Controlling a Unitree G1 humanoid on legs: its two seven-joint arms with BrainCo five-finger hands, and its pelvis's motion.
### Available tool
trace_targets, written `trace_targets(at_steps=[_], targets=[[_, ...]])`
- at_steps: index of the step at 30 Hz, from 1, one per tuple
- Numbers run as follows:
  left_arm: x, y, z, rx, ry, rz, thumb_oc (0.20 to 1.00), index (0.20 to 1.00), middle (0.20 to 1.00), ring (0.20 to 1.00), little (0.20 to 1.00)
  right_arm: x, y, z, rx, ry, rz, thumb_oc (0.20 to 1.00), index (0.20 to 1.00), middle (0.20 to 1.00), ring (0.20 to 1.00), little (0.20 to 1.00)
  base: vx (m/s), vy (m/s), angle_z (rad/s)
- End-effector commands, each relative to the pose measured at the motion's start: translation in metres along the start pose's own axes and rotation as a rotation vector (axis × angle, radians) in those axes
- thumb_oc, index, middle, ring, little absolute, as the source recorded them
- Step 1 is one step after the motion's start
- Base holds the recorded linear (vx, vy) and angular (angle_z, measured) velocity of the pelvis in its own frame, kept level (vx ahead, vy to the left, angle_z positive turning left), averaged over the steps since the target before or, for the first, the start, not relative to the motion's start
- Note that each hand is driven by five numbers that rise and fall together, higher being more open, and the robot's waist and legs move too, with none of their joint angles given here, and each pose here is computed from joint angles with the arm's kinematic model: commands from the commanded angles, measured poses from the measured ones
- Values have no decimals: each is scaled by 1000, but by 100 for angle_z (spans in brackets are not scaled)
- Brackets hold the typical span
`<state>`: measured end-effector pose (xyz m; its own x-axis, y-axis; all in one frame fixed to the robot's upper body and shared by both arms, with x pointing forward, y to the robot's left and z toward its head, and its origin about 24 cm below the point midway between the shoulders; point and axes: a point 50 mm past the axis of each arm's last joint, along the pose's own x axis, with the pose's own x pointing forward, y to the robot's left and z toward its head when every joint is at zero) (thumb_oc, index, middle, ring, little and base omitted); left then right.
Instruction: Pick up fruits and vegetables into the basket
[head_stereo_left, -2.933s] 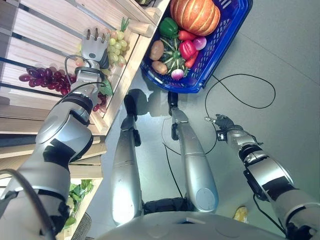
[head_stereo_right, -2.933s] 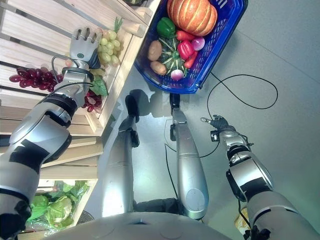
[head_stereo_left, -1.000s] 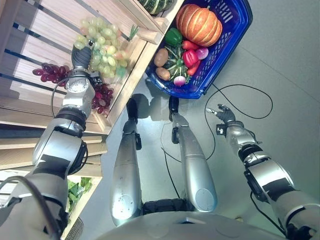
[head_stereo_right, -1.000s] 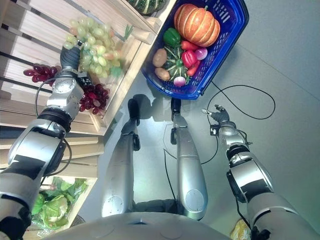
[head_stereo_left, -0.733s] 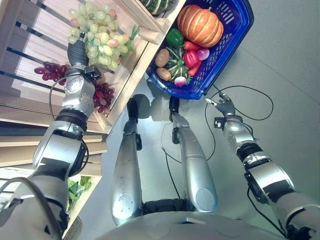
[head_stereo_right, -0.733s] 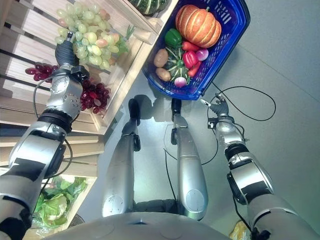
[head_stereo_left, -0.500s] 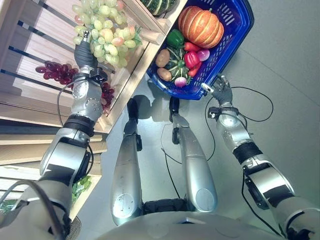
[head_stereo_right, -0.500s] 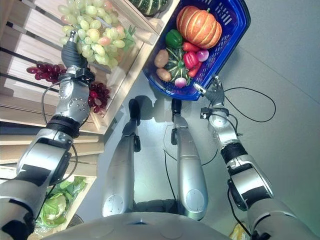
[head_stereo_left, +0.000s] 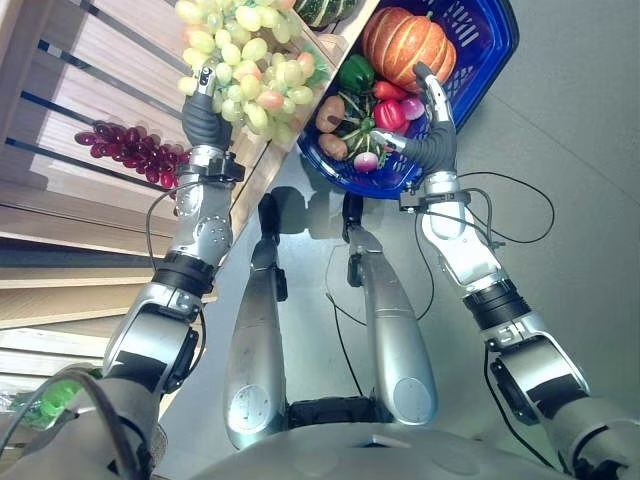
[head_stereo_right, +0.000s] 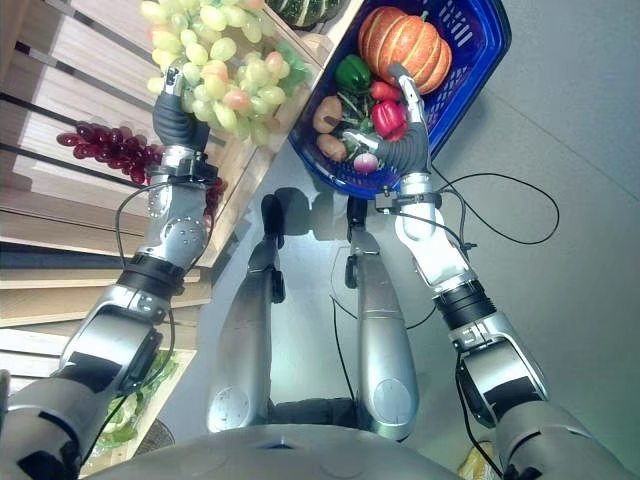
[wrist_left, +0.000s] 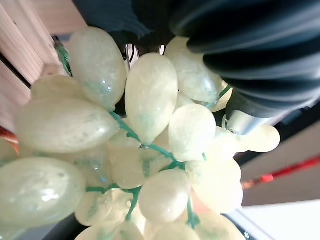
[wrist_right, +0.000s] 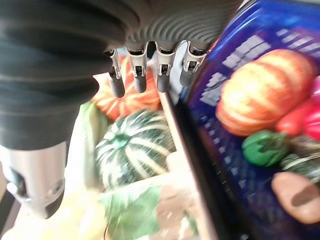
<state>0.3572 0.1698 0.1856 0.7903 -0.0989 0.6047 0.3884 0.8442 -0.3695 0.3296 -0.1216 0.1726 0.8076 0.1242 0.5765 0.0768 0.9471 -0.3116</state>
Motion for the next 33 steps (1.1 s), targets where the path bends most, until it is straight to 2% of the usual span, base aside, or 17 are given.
trace_targets(at_steps=[1,10,13,16,22,33], targets=[[9,-31,24,-4,-172,-175,200,200,200,200,200,0,-1,30,-11,-155,84,1000,1000,1000,1000,1000,0,0,0],[14,-51,30,92,-189,-241,200,200,200,200,200,9,16,52,49,-205,227,1000,1000,1000,1000,1000,-3,-1,1],[15,-54,30,139,-189,-227,200,200,200,200,200,9,21,54,63,-201,254,1000,1000,1000,1000,1000,-2,-2,2],[17,-56,34,291,-219,-184,200,200,200,200,200,9,25,57,98,-193,290,1000,1000,1000,1000,1000,0,0,0],[16,-60,36,391,-254,-150,200,200,200,200,200,7,30,62,133,-194,338,1000,1000,1000,1000,1000,0,0,0],[20,-73,39,444,-291,-164,200,200,200,200,200,9,41,73,214,-202,414,1000,1000,1000,1000,1000,-1,-3,1]])
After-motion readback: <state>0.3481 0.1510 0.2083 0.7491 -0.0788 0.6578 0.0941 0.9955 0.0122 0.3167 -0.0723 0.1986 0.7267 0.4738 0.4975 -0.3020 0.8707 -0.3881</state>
